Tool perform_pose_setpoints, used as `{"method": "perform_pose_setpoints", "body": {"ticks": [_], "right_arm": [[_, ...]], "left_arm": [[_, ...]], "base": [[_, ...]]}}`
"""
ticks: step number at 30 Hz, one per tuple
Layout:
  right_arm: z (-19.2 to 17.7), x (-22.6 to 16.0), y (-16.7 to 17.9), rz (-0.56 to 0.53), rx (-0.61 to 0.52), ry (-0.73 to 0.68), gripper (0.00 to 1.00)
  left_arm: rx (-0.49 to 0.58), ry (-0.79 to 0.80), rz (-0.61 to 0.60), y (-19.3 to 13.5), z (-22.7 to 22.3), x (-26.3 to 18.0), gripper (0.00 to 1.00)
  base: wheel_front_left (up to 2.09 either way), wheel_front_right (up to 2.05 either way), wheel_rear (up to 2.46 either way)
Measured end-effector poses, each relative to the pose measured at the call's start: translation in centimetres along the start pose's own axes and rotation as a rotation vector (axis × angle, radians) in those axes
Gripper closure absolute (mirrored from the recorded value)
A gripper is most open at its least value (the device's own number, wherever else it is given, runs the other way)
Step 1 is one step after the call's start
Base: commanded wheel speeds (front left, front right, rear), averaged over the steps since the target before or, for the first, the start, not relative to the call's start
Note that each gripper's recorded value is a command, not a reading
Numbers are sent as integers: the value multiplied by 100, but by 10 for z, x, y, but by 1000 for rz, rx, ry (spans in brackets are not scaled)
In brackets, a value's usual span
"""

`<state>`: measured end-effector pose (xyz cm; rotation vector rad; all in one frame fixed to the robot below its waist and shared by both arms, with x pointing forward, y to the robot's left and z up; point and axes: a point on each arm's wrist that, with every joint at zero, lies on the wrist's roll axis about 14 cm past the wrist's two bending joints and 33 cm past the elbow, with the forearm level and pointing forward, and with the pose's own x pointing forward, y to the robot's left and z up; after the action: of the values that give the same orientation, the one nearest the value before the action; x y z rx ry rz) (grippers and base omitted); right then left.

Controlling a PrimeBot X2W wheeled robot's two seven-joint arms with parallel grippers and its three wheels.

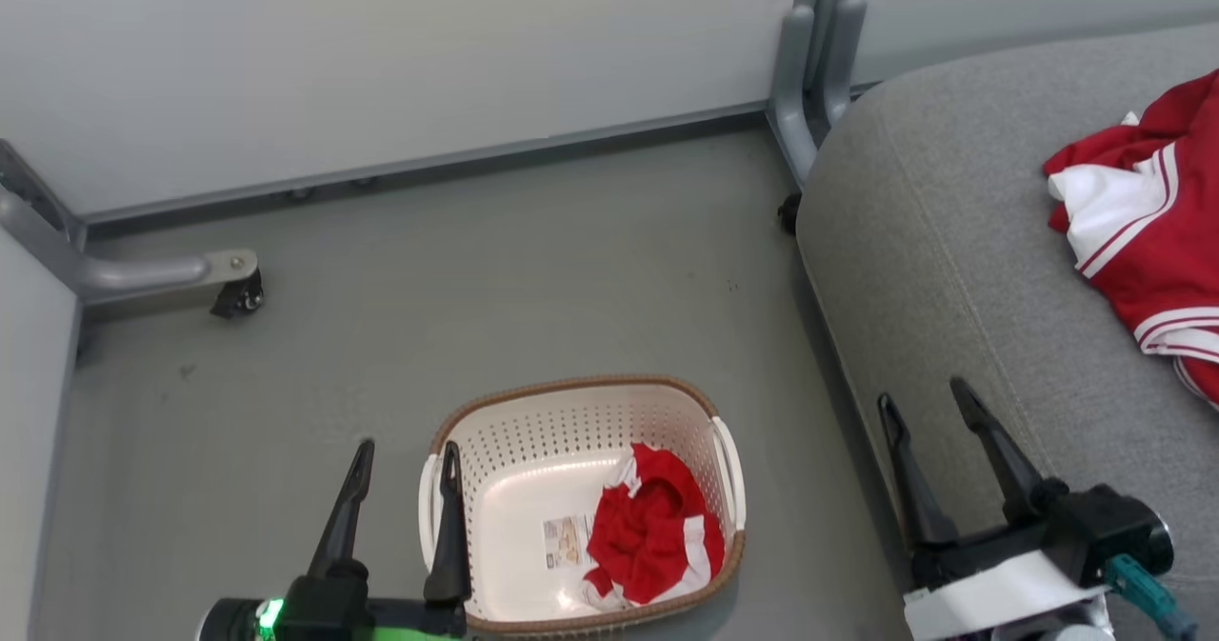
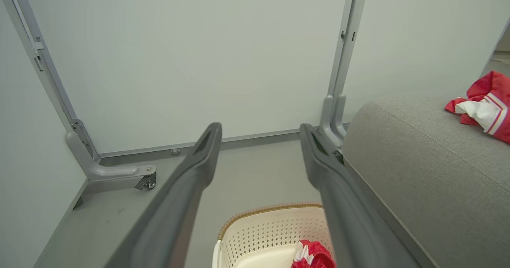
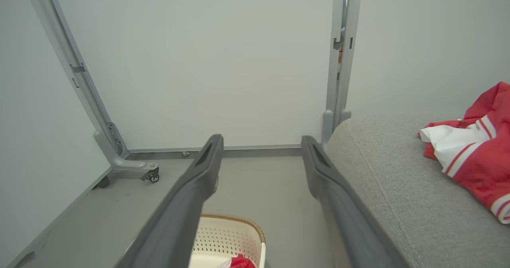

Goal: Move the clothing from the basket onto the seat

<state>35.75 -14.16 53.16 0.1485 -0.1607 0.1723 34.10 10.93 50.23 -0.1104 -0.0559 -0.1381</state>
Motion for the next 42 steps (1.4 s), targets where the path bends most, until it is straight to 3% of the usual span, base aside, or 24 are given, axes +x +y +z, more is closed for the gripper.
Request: {"method": "perform_pose_setpoints", "body": {"ticks": [10, 21, 30, 42], "right_arm": [[-20, 53, -15, -8, -13, 12, 0], [-68, 99, -36, -18, -35, 67, 0], [-113, 126, -52, -30, -33, 103, 0], [-166, 137, -70, -54, -11, 145, 0]], "left_arm": [[6, 82, -103, -11, -40, 58, 0], [35, 359, -401, -50, -162, 103, 0], [143, 598, -669, -83, -270, 107, 0], [211, 796, -809, -89, -371, 105, 0]], "base": [[0, 0, 0], [0, 0, 0], [0, 0, 0], [0, 0, 0]]}}
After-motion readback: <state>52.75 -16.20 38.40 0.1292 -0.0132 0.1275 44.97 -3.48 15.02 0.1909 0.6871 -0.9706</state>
